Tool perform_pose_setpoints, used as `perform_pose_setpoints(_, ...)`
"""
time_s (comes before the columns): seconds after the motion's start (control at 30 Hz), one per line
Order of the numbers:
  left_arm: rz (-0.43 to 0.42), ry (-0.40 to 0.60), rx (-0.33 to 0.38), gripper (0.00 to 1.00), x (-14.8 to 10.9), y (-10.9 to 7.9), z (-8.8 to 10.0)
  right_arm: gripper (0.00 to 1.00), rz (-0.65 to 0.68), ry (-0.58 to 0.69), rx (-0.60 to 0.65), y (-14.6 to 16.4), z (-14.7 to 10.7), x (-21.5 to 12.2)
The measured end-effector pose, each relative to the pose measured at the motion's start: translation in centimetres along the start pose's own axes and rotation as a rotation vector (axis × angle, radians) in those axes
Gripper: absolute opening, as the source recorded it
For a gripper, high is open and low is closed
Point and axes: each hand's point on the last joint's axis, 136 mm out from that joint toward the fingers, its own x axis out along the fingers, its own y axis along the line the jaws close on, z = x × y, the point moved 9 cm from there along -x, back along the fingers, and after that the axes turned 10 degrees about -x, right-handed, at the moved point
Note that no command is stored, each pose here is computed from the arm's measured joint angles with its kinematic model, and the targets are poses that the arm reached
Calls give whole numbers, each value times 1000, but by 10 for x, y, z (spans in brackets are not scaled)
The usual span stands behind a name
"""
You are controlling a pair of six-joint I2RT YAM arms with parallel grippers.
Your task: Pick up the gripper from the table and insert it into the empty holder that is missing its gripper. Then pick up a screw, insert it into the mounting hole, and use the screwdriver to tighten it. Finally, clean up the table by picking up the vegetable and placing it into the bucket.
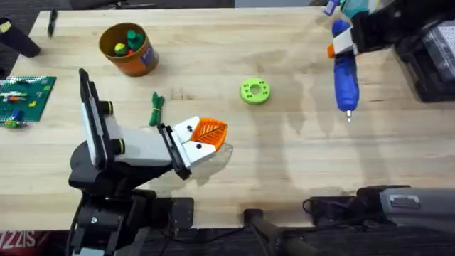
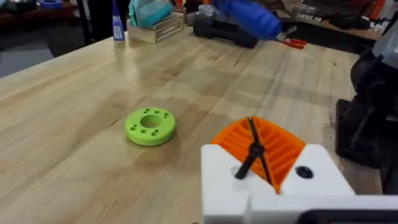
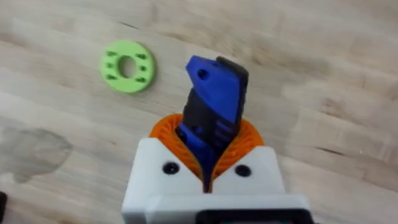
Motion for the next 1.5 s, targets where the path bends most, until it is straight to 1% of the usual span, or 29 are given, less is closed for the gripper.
perform_pose_setpoints(0.13, 0, 0, 0, 1, 0, 0, 0, 31, 1, -141, -58, 32, -4, -49)
perform_pose_setpoints(0.23, 0, 0, 0, 1, 0, 0, 0, 31, 13, -264, -95, 55, -13, -85)
perform_pose_setpoints(0.33, 0, 0, 0, 1, 0, 0, 0, 31, 30, -375, -104, 72, -29, -120)
perform_pose_setpoints(0.47, 0, 0, 0, 1, 0, 0, 0, 31, 51, -473, -90, 86, -54, -152)
perform_pose_setpoints(0.53, 0, 0, 0, 1, 0, 0, 0, 31, 63, -515, -75, 90, -68, -161)
perform_pose_setpoints(0.6, 0, 0, 0, 1, 0, 0, 0, 31, 72, -549, -64, 93, -83, -160)
perform_pose_setpoints(0.7, 0, 0, 0, 1, 0, 0, 0, 31, 73, -609, -50, 95, -102, -149)
perform_pose_setpoints(0.8, 0, 0, 0, 1, 0, 0, 0, 31, 66, -714, -52, 95, -111, -134)
perform_pose_setpoints(0.9, 0, 0, 0, 1, 0, 0, 0, 31, 93, -829, -78, 98, -109, -123)
perform_pose_setpoints(0.93, 0, 0, 0, 1, 0, 0, 0, 31, 320, -1006, -261, 119, -98, -120)
perform_pose_setpoints(1.13, 0, 0, 0, 1, 0, 0, 0, 31, 322, -1007, -263, 119, -98, -120)
perform_pose_setpoints(1.17, 0, 0, 0, 1, 0, 0, 0, 31, 342, -1022, -277, 121, -97, -122)
perform_pose_setpoints(1.23, 0, 0, 0, 1, 0, 0, 0, 31, 417, -1252, -431, 129, -72, -135)
perform_pose_setpoints(1.27, 2, 0, 0, 1, 0, 0, 0, 31, 445, -1325, -490, 132, -61, -143)
perform_pose_setpoints(1.33, 3, -1, 0, 1, 0, 0, 0, 31, 509, -1358, -557, 139, -49, -143)
perform_pose_setpoints(1.5, 4, -1, 0, 1, 0, 0, 0, 31, 670, -1312, -626, 159, -31, -122)
